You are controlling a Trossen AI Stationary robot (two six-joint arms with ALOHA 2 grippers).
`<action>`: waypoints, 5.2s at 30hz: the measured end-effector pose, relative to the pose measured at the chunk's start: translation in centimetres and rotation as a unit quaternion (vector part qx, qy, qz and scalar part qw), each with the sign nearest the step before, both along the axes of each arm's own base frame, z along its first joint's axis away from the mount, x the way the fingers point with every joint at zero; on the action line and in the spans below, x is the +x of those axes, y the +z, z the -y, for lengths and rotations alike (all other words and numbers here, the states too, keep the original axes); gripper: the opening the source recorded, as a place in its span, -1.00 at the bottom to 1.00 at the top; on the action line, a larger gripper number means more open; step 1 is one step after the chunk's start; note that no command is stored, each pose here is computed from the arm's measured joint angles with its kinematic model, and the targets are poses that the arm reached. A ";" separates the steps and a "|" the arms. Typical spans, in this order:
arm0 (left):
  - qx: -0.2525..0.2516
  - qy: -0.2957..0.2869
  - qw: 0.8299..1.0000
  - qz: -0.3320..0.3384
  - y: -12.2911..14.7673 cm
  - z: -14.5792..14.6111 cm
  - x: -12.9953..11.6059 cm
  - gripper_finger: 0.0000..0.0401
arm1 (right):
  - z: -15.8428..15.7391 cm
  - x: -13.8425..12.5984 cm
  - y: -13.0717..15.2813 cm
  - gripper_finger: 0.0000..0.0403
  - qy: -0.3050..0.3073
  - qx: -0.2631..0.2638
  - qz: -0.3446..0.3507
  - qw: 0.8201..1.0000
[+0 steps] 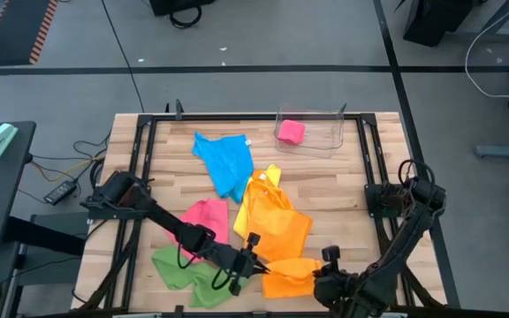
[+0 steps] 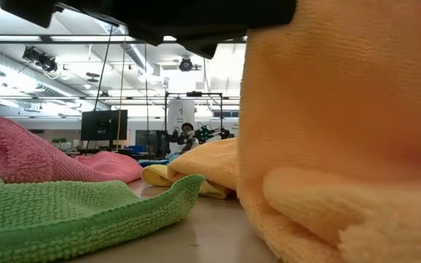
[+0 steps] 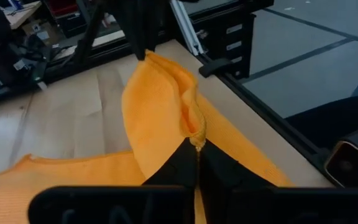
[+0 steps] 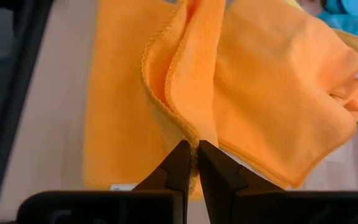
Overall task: Fold microfiber towels
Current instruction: Fold the right orange microfiber cloth
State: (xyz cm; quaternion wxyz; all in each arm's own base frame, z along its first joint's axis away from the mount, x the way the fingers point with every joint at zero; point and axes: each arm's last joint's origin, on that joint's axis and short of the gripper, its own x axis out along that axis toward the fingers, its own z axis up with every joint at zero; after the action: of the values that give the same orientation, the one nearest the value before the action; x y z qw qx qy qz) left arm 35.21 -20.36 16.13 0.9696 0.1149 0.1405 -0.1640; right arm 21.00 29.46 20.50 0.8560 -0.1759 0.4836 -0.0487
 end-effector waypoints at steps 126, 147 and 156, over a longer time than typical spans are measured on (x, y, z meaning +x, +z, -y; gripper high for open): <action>-0.091 -0.033 0.992 -0.075 -7.5 4.5 0.5 -0.09 | 5.2 1.2 -10.7 -0.72 0.081 0.251 0.220 0.939; -0.092 -0.033 0.992 -0.075 -7.5 4.5 0.4 -0.13 | 6.6 -0.9 -13.4 -0.76 0.043 0.286 0.185 0.939; -0.092 -0.033 0.992 -0.075 -7.5 4.5 0.4 -0.13 | 6.8 -0.7 -9.8 -0.77 0.059 0.295 0.225 0.927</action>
State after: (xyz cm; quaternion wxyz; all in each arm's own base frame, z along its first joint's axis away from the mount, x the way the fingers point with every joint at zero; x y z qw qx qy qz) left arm 35.65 -24.88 8.67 0.9569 0.0172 0.1931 -0.2164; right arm 20.30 22.71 10.70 0.9568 0.0719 0.2600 0.1088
